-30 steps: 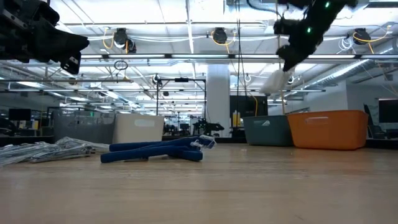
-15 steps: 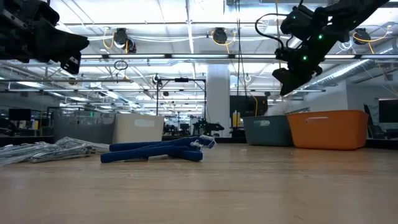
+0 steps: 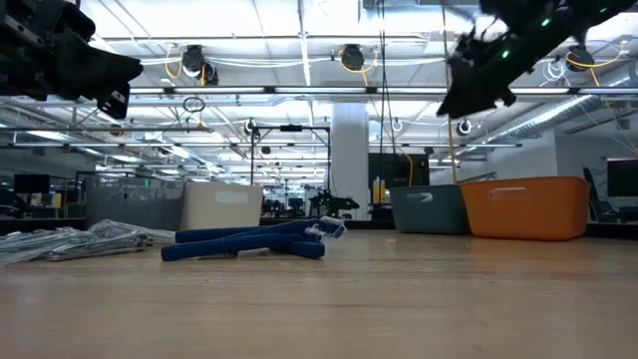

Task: Pick & Place Travel size toiletries
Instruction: Put the silver nail cutter into the black bin

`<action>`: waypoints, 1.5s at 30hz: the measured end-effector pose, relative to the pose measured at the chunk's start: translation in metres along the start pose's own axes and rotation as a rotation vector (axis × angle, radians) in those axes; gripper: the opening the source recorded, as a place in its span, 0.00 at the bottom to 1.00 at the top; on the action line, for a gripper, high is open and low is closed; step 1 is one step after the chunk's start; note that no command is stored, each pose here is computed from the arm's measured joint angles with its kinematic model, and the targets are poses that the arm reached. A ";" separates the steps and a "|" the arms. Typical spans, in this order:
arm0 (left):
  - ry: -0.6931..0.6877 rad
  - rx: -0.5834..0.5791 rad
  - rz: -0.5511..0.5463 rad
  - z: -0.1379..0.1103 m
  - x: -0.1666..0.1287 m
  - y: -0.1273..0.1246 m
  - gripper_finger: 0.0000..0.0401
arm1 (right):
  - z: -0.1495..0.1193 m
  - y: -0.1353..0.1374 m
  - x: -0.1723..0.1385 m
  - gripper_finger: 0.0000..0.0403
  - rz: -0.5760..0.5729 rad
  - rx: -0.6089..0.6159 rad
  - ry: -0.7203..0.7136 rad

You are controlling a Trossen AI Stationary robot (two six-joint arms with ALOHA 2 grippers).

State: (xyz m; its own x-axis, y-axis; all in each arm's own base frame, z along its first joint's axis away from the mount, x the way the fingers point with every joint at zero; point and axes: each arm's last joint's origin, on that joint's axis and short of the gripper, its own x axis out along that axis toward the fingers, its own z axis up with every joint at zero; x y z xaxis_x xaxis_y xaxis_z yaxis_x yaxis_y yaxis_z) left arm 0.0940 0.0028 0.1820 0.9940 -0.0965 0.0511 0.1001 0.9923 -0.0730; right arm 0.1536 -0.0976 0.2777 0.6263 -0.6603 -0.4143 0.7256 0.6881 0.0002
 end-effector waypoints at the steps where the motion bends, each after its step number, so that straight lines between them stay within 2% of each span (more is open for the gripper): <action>1: 0.000 0.000 0.000 0.000 0.000 0.000 0.04 | 0.002 0.001 -0.007 0.50 0.041 0.007 -0.022; 4: 0.000 0.000 0.000 0.000 0.000 0.000 0.04 | 0.002 0.003 -0.027 0.49 0.139 0.010 -0.093; 10: 0.000 0.000 0.000 0.000 0.000 0.000 0.04 | -0.020 0.002 -0.046 0.49 0.195 -0.015 -0.155; 19: 0.000 0.000 0.000 0.000 0.000 0.000 0.04 | -0.055 -0.005 -0.048 0.49 0.204 0.050 -0.152; 31: 0.000 0.000 0.000 0.000 0.000 0.000 0.04 | -0.093 0.001 -0.032 0.49 0.409 0.042 -0.280; 36: 0.000 0.000 0.000 0.000 0.000 0.000 0.04 | -0.102 0.000 -0.031 0.49 0.435 0.047 -0.326; 45: 0.000 0.000 0.000 0.000 0.000 0.000 0.04 | -0.100 -0.004 -0.045 0.49 0.465 0.061 -0.426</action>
State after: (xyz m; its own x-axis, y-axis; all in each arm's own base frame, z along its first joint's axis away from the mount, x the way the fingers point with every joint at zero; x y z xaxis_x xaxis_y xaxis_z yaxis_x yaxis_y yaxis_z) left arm 0.0940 0.0028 0.1819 0.9940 -0.0965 0.0508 0.1000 0.9923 -0.0731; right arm 0.0935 -0.0406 0.2050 0.9293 -0.3672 0.0405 0.3577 0.9218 0.1498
